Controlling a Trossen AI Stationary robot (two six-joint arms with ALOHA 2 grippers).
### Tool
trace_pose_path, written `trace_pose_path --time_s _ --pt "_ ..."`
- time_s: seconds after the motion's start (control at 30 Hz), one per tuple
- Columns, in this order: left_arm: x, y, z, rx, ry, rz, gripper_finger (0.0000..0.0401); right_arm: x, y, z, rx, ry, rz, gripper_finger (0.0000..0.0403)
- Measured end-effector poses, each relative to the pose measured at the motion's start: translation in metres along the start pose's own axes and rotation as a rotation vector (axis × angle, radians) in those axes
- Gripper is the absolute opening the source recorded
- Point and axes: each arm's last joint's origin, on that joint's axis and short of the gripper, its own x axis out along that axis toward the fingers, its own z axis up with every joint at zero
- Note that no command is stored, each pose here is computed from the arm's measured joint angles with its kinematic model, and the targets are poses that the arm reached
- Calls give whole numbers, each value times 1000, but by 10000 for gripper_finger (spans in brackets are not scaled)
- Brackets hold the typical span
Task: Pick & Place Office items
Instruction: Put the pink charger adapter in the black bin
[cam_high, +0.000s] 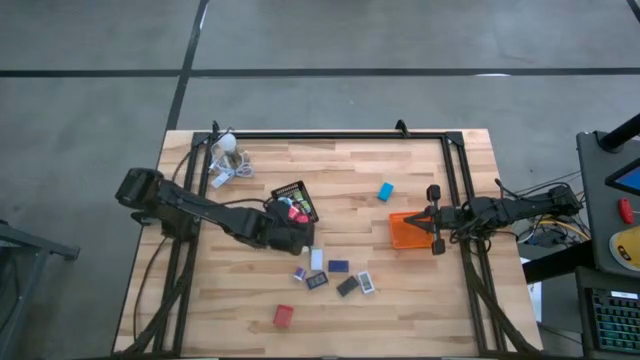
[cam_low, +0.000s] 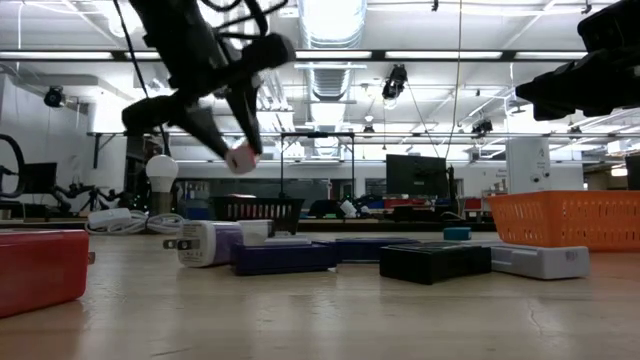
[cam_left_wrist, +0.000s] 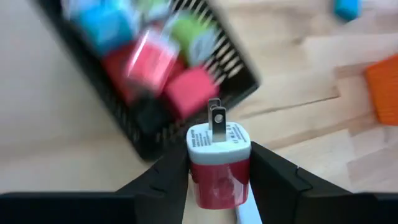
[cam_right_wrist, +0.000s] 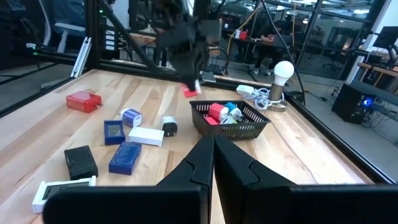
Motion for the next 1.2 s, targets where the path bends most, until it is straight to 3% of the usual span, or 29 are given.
trace_pose_path --time_s 0.1,0.3,0.6,0.9,1.2 --pt "-8 0 11 78 -43 -25 149 0 0 0 0 0 1 9" --pt "0 3 36 115 -59 7 148 0 0 0 0 -1 0 9" --pt "25 9 74 204 116 -5 149 0 0 0 0 -1 0 9" --pt "46 7 73 299 167 -13 149 0 0 0 0 -1 0 9" --pt "60 8 66 321 214 9 149 0 0 0 0 0 -1 8"
